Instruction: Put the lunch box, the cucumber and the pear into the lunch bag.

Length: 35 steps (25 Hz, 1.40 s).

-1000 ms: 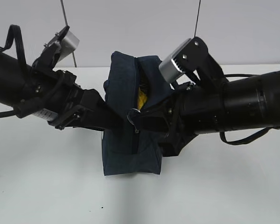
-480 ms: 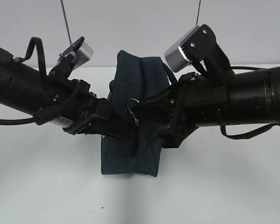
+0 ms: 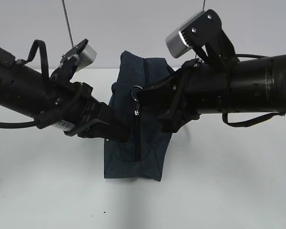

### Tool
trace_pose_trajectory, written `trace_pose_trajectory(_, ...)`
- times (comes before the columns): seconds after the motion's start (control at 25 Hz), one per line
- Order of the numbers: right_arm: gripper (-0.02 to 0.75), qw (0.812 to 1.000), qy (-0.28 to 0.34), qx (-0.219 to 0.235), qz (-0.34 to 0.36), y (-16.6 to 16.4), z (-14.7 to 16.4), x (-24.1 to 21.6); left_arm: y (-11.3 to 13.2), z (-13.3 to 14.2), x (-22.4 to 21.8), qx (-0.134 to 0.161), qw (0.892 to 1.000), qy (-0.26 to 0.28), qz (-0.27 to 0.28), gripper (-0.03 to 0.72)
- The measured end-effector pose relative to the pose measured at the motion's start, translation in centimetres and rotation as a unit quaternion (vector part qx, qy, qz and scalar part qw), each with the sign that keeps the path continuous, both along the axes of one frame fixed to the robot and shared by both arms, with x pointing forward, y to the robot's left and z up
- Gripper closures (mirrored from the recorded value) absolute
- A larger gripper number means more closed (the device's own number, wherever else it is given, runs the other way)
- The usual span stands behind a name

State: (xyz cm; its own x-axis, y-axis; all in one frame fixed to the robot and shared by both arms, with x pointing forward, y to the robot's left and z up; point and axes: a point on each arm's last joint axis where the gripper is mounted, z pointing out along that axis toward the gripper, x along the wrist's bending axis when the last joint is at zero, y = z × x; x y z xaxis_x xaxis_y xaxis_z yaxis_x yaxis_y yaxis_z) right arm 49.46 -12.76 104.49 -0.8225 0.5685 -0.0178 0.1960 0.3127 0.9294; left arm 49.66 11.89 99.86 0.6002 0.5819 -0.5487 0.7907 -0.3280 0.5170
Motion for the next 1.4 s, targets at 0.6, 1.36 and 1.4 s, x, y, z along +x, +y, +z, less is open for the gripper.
trace_pose_trajectory(0.6,0.732,0.997,-0.041,-0.021,-0.060,0.4,1.7,3.7,0.3,-0.3,-0.4,0.029,0.999,0.011,-0.019,0.697)
trace_pose_trajectory(1.36,0.732,0.995,0.029,0.082,-0.044,-2.5,0.1,9.7,0.3,-0.4,-0.8,0.030,0.998,0.028,-0.037,0.699)
trace_pose_trajectory(1.4,0.732,0.995,0.030,0.086,-0.044,-2.5,0.1,10.1,0.3,-0.4,-0.8,0.029,0.998,0.030,-0.039,0.699)
